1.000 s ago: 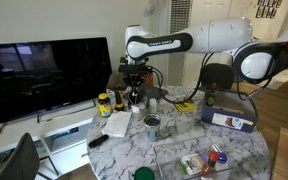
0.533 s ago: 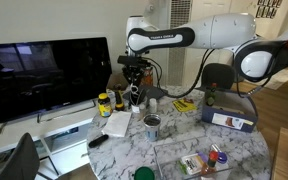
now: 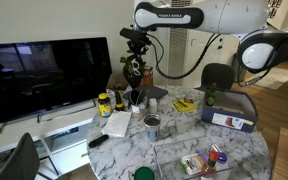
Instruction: Take the glasses out of the case and place it into the box
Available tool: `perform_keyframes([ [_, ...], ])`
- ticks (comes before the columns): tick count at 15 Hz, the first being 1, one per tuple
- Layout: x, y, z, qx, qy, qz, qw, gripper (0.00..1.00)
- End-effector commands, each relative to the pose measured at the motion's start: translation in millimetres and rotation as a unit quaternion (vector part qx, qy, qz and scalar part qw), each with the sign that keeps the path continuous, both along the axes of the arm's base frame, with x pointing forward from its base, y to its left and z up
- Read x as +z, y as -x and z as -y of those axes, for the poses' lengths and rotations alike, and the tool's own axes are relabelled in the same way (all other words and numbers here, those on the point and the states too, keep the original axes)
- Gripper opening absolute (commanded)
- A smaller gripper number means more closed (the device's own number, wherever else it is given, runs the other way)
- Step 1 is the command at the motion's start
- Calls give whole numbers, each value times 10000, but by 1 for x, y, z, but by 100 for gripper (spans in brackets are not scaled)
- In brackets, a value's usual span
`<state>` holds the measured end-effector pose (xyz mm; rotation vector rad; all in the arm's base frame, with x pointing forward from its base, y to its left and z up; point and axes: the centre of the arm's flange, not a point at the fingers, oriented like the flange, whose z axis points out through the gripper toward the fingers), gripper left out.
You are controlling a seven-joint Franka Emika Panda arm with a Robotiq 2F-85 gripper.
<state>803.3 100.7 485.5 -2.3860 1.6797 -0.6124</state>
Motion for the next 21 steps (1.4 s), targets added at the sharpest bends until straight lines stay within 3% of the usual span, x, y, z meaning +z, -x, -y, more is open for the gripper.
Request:
perform_keyframes([
  [1,5,69,42,-893,18,-339,9954,3],
  [6,-17,89,89,-1597,40,-1591,9743,3],
  [9,-43,103,95,-1219,-431,-2349,9634,3],
  [11,-56,110,96,-1137,-741,-2781,9509,3],
  [12,-25,48,89,-1262,-428,-2446,9604,11],
  [16,-34,51,92,-1209,-616,-2666,9542,11],
  [17,-34,51,92,-1203,-622,-2668,9542,3],
  [19,-46,64,97,-1251,-331,-3211,9382,3],
  [21,-58,88,103,-1002,-391,-3680,9236,3],
])
